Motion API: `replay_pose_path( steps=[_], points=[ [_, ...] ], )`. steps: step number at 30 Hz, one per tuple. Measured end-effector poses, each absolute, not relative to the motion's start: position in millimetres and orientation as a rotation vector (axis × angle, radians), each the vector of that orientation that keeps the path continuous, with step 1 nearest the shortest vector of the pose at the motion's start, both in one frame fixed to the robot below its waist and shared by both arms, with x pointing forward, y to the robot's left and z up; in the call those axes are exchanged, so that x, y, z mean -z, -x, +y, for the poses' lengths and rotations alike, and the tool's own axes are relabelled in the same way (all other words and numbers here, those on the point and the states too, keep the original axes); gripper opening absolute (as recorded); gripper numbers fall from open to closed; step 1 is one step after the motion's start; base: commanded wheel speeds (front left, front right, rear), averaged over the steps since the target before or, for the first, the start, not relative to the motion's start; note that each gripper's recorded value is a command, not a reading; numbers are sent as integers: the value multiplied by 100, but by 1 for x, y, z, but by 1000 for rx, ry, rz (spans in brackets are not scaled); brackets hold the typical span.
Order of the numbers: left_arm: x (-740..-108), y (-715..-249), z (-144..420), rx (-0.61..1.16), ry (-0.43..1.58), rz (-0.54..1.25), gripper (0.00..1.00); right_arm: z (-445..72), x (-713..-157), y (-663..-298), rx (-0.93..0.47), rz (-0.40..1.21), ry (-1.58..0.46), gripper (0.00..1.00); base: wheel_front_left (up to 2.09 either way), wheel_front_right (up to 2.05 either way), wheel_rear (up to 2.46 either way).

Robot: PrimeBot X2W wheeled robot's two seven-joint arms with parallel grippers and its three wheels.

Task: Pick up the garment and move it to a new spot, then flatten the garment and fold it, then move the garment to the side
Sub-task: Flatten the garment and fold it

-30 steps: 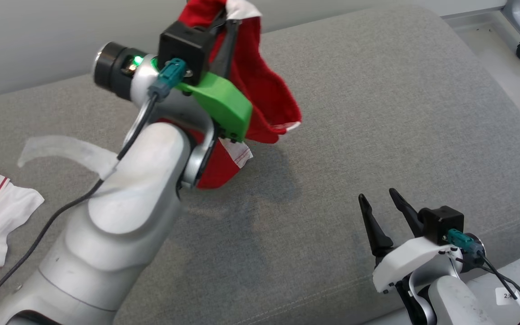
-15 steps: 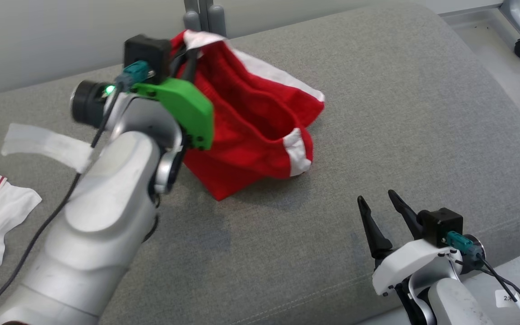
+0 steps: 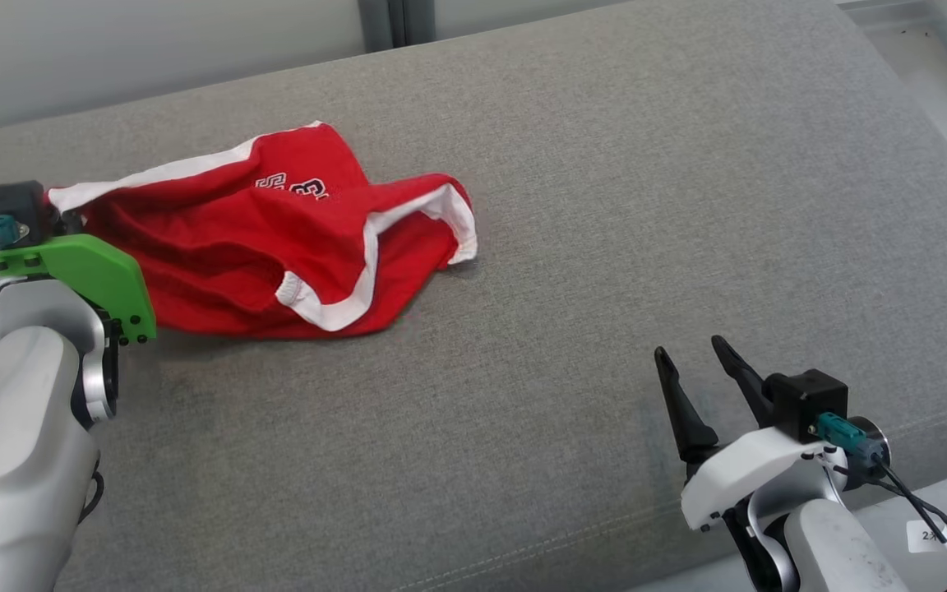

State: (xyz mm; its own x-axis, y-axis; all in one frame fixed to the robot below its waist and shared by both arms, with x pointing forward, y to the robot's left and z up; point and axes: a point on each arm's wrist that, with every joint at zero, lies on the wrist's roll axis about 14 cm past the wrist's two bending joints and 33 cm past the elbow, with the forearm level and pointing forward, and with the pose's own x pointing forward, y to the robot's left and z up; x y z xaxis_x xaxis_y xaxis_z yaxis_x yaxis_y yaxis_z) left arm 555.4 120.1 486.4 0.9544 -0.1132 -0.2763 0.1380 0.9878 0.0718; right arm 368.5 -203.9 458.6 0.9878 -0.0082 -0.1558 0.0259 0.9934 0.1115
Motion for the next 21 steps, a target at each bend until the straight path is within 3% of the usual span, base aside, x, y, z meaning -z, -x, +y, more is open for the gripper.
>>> replay_pose_path(
  steps=[3, 4, 5, 6, 13, 21],
  points=[
    [-477, -552, 130, 105, -97, 290, 0, -199, -458, -373, 1, 160, -112, 100, 0, 0, 0],
    [-474, -551, 133, 98, -100, 290, 16, -198, -458, -374, -3, 162, -111, 100, 0, 0, 0],
    [-471, -550, 136, 93, -104, 294, 66, -196, -457, -375, -8, 164, -111, 100, 0, 0, 0],
    [-468, -549, 139, 87, -101, 292, 100, -195, -457, -376, -12, 165, -111, 100, 0, 0, 0],
    [-457, -535, 124, 121, -7, 325, 100, -193, -459, -380, -19, 160, -113, 100, 0, 0, 0],
    [-445, -489, 68, 267, 196, 435, 100, -191, -465, -379, -27, 142, -116, 100, 0, 0, 0]
  ],
)
